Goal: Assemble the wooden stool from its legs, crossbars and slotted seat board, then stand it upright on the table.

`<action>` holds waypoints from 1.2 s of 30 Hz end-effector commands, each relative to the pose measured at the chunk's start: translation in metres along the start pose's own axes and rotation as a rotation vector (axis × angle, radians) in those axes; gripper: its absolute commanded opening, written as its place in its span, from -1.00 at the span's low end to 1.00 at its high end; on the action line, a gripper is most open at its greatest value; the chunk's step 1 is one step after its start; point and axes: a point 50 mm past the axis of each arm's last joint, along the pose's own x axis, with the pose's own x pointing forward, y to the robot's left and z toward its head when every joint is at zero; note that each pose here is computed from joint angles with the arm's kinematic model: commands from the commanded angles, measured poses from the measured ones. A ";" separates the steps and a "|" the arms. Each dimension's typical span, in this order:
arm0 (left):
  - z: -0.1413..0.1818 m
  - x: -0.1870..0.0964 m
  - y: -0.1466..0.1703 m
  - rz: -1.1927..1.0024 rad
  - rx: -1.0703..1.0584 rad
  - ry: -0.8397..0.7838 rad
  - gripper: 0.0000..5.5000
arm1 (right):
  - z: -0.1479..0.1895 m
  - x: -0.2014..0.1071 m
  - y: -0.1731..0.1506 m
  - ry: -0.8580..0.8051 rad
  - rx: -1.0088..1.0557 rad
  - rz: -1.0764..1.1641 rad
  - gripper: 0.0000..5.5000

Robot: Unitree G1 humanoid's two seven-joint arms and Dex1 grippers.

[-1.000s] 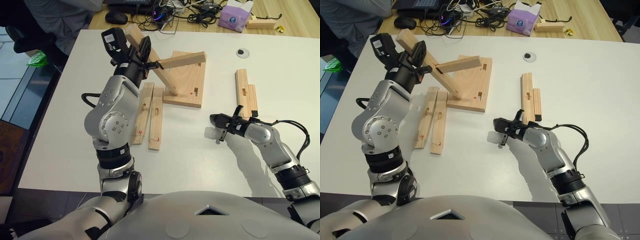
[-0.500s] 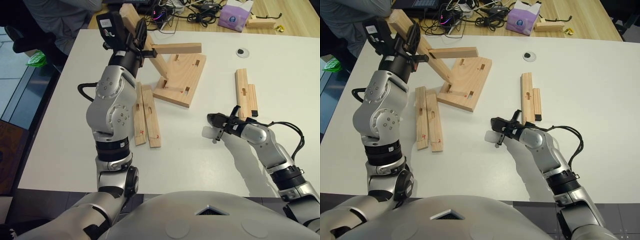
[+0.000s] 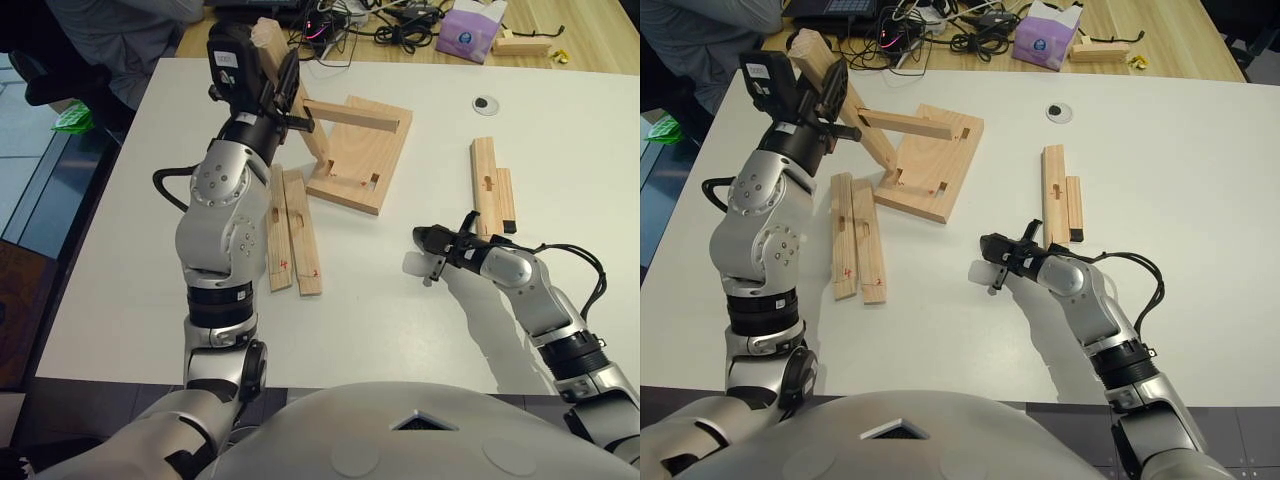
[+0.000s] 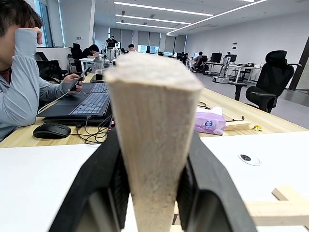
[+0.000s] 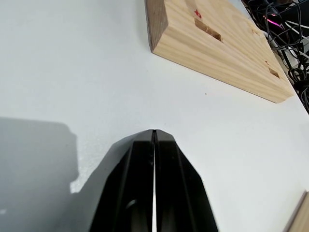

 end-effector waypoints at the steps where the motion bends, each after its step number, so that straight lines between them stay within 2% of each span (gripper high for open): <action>1: -0.003 -0.002 0.003 0.002 0.020 0.033 -0.63 | -0.010 0.000 0.010 0.051 0.055 0.033 -1.00; 17: 0.011 -0.002 -0.007 -0.023 -0.021 0.033 -0.63 | -0.011 0.005 0.011 0.046 0.098 0.021 -1.00; 36: -0.014 -0.004 -0.011 -0.009 -0.037 0.119 -0.63 | -0.005 0.006 0.010 0.019 0.103 0.026 -1.00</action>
